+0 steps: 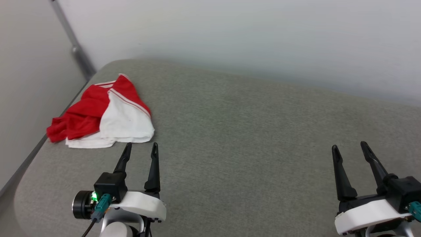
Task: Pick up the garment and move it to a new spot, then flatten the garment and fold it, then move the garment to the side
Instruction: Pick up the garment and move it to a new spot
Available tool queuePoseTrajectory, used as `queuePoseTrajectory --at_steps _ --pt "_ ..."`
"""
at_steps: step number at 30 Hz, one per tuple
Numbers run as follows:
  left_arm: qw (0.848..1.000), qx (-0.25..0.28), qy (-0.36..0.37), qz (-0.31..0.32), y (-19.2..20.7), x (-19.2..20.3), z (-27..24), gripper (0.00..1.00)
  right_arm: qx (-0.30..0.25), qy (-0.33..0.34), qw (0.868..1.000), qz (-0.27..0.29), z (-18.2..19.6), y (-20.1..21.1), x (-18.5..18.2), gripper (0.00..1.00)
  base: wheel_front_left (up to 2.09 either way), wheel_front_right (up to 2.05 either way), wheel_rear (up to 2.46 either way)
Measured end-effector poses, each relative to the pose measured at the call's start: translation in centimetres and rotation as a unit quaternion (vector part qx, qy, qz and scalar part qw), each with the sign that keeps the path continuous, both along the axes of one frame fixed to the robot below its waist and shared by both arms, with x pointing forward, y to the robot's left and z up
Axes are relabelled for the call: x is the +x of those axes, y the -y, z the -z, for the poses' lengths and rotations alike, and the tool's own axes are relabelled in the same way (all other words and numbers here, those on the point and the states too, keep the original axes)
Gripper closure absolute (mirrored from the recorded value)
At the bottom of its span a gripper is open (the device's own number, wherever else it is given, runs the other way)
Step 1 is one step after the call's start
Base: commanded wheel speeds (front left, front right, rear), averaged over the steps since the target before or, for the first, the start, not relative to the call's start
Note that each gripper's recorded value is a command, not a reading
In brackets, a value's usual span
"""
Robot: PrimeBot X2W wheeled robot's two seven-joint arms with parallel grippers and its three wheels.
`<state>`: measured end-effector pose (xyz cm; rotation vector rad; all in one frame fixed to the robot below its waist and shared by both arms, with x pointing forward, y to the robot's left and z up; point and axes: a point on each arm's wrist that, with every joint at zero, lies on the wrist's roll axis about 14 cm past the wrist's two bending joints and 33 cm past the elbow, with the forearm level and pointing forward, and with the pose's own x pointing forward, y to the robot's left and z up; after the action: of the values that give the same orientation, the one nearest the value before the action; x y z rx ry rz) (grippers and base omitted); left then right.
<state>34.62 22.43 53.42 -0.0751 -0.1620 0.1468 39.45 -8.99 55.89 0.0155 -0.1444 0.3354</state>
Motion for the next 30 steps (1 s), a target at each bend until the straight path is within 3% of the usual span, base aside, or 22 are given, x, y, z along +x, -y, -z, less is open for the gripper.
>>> queuePoseTrajectory --at_steps 15,30 --pt "0.982 -0.004 0.001 -0.187 -10.1 -9.3 0.1 0.0 0.004 0.007 0.985 -0.171 -0.7 -12.2 0.2 0.0 0.0 0.0 0.0" --pt "0.977 -0.004 -0.007 -0.211 -11.2 -10.2 0.4 0.0 0.0 -0.001 0.982 -0.187 0.0 -13.6 0.8 0.0 0.0 0.0 0.0"
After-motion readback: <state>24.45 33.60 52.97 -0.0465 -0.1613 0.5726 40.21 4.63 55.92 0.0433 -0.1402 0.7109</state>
